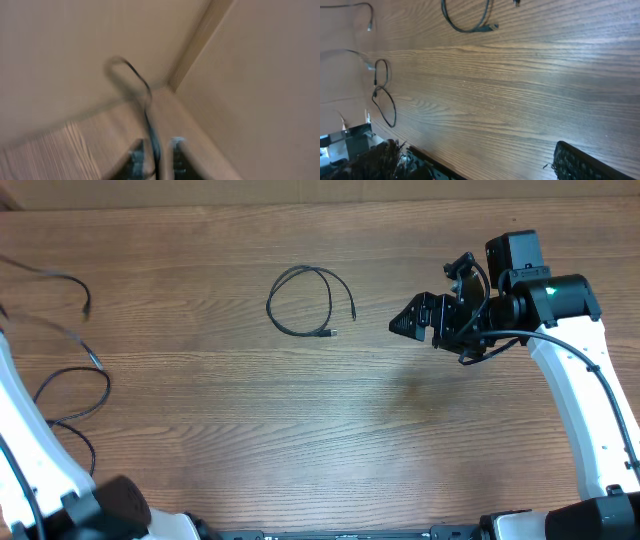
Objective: Untangle cables
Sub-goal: 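Swing the left gripper far left and drop the cable there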
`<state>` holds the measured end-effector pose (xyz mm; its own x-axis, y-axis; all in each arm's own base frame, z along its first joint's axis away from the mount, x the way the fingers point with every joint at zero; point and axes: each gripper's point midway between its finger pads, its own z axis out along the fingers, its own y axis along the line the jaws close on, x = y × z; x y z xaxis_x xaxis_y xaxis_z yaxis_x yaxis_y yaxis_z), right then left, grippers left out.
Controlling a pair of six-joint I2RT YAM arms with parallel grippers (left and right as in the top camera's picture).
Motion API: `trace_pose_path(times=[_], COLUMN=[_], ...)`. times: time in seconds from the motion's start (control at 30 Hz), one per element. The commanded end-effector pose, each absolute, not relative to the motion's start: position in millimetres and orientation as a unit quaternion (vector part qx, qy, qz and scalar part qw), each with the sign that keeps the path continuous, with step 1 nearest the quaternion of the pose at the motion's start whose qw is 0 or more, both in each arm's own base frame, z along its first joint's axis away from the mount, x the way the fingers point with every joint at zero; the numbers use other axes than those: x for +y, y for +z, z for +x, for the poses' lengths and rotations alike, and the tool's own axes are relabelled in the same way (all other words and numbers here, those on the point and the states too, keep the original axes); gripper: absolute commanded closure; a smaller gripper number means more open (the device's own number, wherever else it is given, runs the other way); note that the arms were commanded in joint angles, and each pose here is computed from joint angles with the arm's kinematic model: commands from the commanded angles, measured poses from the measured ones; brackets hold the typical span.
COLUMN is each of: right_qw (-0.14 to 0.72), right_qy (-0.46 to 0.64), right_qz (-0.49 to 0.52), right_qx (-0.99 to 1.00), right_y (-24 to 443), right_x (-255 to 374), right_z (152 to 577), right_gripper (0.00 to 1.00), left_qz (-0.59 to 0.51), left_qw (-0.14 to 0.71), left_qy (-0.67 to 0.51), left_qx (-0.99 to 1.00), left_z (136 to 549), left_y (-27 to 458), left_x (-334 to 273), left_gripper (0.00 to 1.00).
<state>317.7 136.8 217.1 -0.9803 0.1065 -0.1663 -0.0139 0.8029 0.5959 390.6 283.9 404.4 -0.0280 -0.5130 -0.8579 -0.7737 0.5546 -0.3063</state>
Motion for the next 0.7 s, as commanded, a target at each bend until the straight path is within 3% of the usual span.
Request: trace_pose_path(times=[0.0,0.07,0.23,0.57,0.67], right_qw=[0.108,0.107,0.108,0.109,0.110], right_qy=[0.298,0.297,0.297,0.297,0.297], right_qz=[0.024,0.025,0.025,0.024,0.024], right_qx=[0.948,0.949,0.948,0.948,0.948], right_y=[222,222,222,222,222], right_x=[133,133,133,133,133], right_z=[319,319,319,320,320], right_gripper=[0.03,0.03,0.03,0.03,0.03], left_qz=[-0.484,-0.488,-0.489,-0.425,-0.365], left_qw=[0.469,0.445,0.419,0.469,0.486], left_qy=[0.091,0.089,0.083,0.065,0.050], left_qx=[0.733,0.745,0.761,0.771,0.793], left_z=[412,417,422,425,427], left_y=[331,307,285,337,361], left_x=[298,301,299,259,219], left_gripper=[0.30,0.00,0.00,0.00,0.13])
